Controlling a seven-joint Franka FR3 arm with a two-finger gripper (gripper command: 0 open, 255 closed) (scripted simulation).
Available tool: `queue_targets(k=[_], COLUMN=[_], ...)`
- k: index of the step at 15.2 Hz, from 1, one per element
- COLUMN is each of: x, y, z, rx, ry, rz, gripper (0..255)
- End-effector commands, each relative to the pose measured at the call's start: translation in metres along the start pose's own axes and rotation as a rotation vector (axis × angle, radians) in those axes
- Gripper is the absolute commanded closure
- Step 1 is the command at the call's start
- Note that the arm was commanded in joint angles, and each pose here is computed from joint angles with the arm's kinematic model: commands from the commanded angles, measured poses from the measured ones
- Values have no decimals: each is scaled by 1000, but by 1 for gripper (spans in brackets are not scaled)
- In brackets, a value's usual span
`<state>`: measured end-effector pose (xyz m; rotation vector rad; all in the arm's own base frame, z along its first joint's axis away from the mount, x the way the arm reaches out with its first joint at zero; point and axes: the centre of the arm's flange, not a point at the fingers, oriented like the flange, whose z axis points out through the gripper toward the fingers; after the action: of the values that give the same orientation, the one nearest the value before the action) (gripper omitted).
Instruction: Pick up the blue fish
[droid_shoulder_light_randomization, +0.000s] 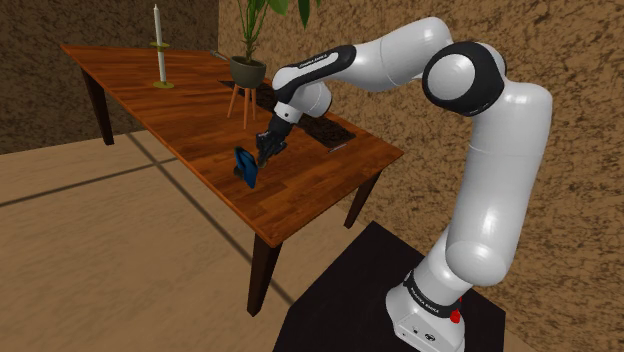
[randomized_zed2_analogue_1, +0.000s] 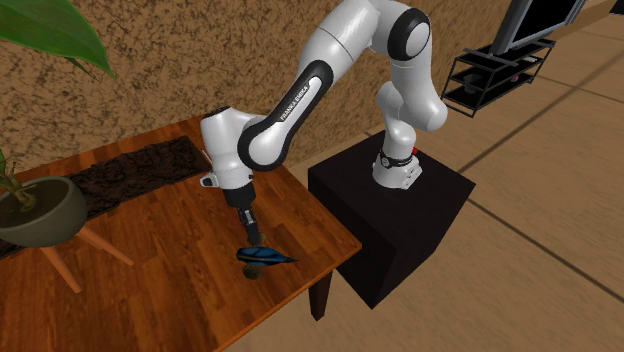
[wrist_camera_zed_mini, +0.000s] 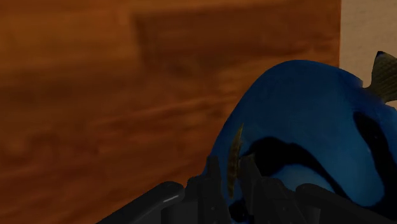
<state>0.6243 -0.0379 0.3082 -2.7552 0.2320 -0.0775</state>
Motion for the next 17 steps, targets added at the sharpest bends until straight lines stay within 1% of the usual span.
queue_targets(k=[1,7,17], x=[0,0,1], y=[0,0,-20], z=[0,0,-49], rx=[0,0,0], ry=[0,0,0], rz=[0,0,0], gripper=[255,255,255])
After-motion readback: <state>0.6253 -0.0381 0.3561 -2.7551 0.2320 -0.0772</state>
